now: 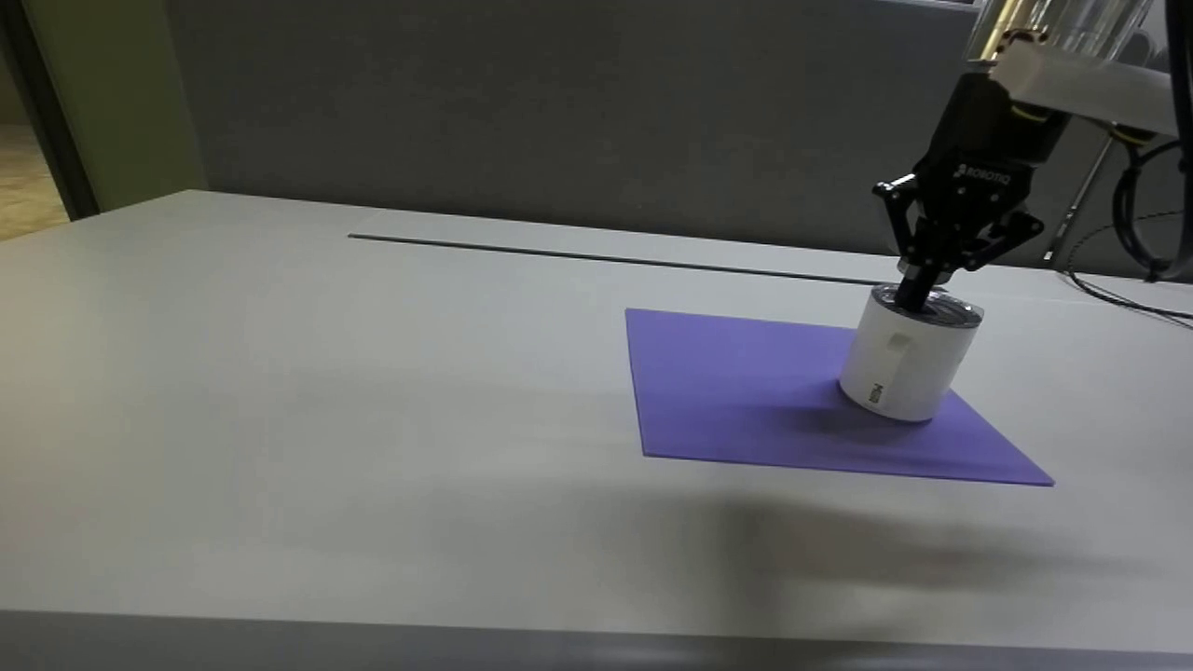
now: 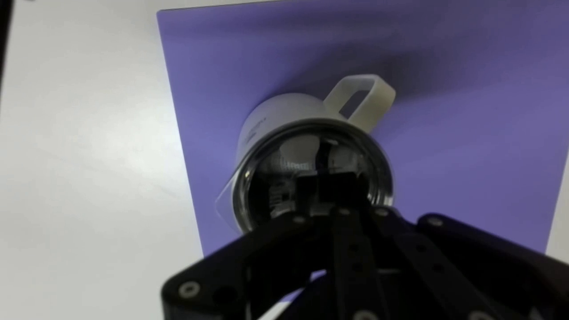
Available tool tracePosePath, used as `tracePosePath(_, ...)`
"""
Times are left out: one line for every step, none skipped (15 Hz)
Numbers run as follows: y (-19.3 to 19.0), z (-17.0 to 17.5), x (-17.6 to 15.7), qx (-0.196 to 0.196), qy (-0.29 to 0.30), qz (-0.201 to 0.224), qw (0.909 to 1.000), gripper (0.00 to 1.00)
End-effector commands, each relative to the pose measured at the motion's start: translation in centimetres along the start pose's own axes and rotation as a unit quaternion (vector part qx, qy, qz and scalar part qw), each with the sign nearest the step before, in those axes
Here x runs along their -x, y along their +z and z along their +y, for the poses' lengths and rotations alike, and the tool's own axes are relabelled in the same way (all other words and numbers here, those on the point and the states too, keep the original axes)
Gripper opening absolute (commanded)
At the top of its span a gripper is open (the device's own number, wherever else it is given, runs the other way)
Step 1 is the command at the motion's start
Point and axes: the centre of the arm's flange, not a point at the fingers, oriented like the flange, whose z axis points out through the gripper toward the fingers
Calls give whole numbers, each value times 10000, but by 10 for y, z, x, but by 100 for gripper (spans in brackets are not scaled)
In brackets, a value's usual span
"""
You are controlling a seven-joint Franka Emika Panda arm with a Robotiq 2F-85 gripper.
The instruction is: Slide the small black thing on top of the cup
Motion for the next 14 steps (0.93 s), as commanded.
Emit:
tracePosePath(5, 10, -5, 27, 47, -74, 10000, 0)
tracePosePath(5, 9, -5, 34, 44, -73, 10000, 0)
tracePosePath(5, 9, -5, 36, 45, -58, 10000, 0)
tracePosePath(5, 9, -5, 34, 45, -58, 10000, 0)
tracePosePath(6, 9, -5, 33, 47, -63, 10000, 0)
tracePosePath(6, 9, -6, 39, 48, -74, 10000, 0)
tracePosePath(5, 9, -6, 55, 44, -79, 9999, 0)
tracePosePath(3, 8, -8, 49, 48, -53, 10000, 0)
tracePosePath(-3, 6, -12, -39, 54, -36, 10000, 0)
tracePosePath(-12, 2, -16, -61, 58, 46, 10000, 0)
tracePosePath(-23, -2, -22, -49, 22, 116, 9999, 0)
tracePosePath(-38, -7, -31, 17, -6, 222, 9998, 0)
tracePosePath(-50, -11, -40, 48, -20, 294, 9996, 0)
tracePosePath(-64, -15, -49, -11, -55, 311, 9995, 0)
